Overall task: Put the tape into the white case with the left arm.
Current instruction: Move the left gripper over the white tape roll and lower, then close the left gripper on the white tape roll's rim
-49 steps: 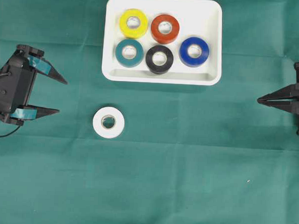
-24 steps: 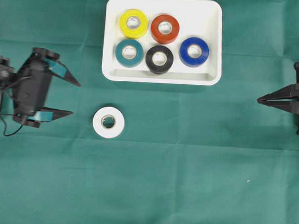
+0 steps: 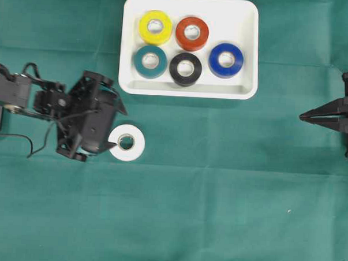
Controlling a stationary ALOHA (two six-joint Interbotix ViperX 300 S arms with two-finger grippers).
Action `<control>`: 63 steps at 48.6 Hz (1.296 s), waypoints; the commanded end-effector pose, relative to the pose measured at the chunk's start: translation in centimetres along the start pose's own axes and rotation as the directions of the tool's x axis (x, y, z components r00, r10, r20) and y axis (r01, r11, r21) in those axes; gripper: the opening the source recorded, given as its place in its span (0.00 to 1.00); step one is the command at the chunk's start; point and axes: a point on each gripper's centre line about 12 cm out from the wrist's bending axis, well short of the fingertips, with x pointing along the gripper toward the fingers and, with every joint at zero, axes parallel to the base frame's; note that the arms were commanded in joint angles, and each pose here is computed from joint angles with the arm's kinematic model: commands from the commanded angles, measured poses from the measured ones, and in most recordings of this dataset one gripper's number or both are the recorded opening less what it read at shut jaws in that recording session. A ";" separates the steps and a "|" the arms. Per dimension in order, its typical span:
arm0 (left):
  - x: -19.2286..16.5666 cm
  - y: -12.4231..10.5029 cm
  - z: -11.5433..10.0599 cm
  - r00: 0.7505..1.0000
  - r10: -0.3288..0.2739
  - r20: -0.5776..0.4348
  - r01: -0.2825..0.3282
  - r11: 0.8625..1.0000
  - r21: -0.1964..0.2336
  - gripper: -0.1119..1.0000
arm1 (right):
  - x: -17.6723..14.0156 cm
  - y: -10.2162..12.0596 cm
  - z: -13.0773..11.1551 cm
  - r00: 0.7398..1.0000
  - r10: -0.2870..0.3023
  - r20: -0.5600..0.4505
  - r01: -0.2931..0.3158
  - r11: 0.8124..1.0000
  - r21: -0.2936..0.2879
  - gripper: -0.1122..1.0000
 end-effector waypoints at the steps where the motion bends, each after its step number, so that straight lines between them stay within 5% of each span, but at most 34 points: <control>1: 0.3 0.0 1.6 1.000 -0.001 0.027 0.001 1.000 0.007 0.89 | 0.1 0.0 0.6 1.000 0.000 0.017 0.000 1.000 0.002 0.02; 41: 5.8 0.1 -0.7 0.992 -0.027 -0.123 0.029 1.000 0.012 0.89 | 0.1 0.0 0.6 1.000 0.000 0.017 0.000 1.000 0.000 0.02; 63: 6.5 1.4 -1.9 0.988 -0.011 -0.157 0.008 1.000 -0.021 0.88 | 0.1 0.0 0.6 1.000 0.002 0.018 -0.002 1.000 -0.001 0.02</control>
